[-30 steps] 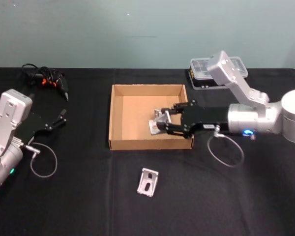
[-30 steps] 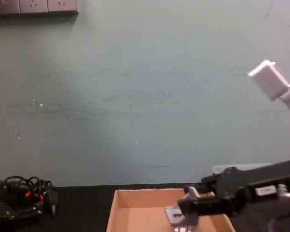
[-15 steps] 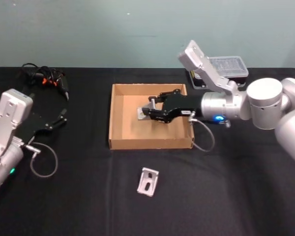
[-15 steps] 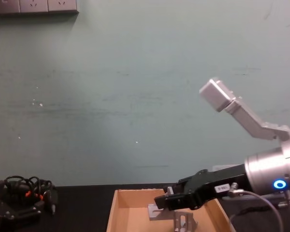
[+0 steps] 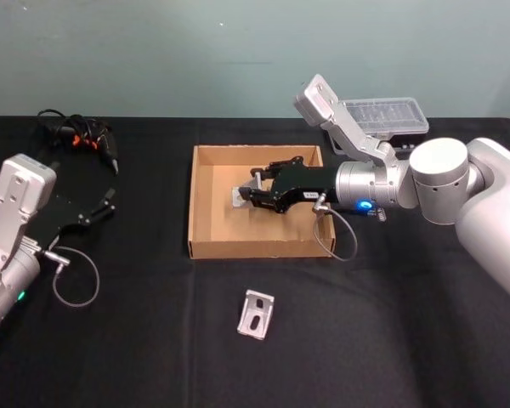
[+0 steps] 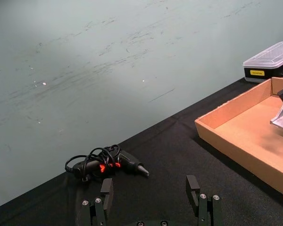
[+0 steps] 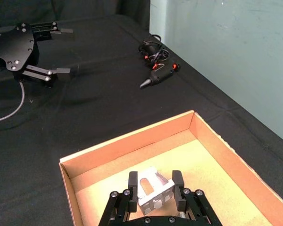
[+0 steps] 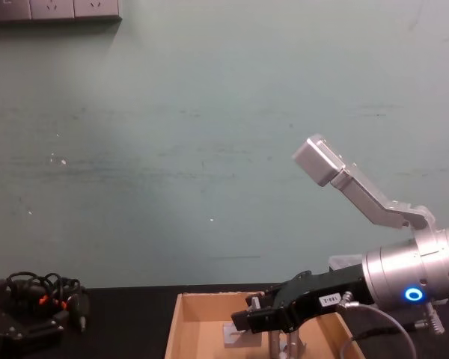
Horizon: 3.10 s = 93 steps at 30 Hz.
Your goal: Use one hand to pick up the angle iron from the table and place it into the box.
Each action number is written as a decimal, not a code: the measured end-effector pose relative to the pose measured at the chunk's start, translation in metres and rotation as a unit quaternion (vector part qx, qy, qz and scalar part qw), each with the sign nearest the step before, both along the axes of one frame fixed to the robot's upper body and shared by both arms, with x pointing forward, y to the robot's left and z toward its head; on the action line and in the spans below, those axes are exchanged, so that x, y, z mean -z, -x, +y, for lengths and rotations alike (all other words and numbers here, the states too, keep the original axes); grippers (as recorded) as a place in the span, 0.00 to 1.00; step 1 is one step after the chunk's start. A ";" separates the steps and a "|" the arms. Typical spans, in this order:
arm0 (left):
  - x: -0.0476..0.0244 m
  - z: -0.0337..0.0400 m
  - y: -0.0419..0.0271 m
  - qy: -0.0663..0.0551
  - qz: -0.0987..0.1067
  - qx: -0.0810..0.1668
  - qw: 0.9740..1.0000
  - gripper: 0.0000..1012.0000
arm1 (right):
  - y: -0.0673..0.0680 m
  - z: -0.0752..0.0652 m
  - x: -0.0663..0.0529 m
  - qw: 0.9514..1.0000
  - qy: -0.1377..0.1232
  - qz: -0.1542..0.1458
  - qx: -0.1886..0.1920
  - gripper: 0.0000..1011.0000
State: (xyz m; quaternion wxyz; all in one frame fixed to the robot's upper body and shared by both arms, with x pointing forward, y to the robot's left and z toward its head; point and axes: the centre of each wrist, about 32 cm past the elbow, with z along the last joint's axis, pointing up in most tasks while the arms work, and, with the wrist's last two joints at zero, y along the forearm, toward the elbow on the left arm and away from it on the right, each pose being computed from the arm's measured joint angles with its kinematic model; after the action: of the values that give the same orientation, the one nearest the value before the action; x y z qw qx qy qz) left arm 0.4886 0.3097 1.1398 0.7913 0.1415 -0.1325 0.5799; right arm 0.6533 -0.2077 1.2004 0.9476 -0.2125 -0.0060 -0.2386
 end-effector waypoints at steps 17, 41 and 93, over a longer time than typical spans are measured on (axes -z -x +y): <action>0.0000 0.0000 0.0000 0.000 0.000 0.000 1.000 1.00 | 0.000 0.000 0.000 1.000 0.000 0.000 -0.002 0.59; 0.0000 0.0000 0.0000 0.000 0.000 0.000 1.000 1.00 | 0.000 0.000 0.000 1.000 0.000 0.000 -0.003 0.99; 0.0000 0.0000 0.0000 0.000 0.000 0.000 1.000 1.00 | 0.162 -0.023 -0.013 0.999 0.013 0.035 0.011 0.99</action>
State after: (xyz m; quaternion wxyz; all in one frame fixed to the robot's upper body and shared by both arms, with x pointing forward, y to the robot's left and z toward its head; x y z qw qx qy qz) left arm 0.4886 0.3097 1.1398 0.7913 0.1415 -0.1325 0.5799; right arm 0.4912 -0.2303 1.2138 0.9415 -0.2335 0.0262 -0.2415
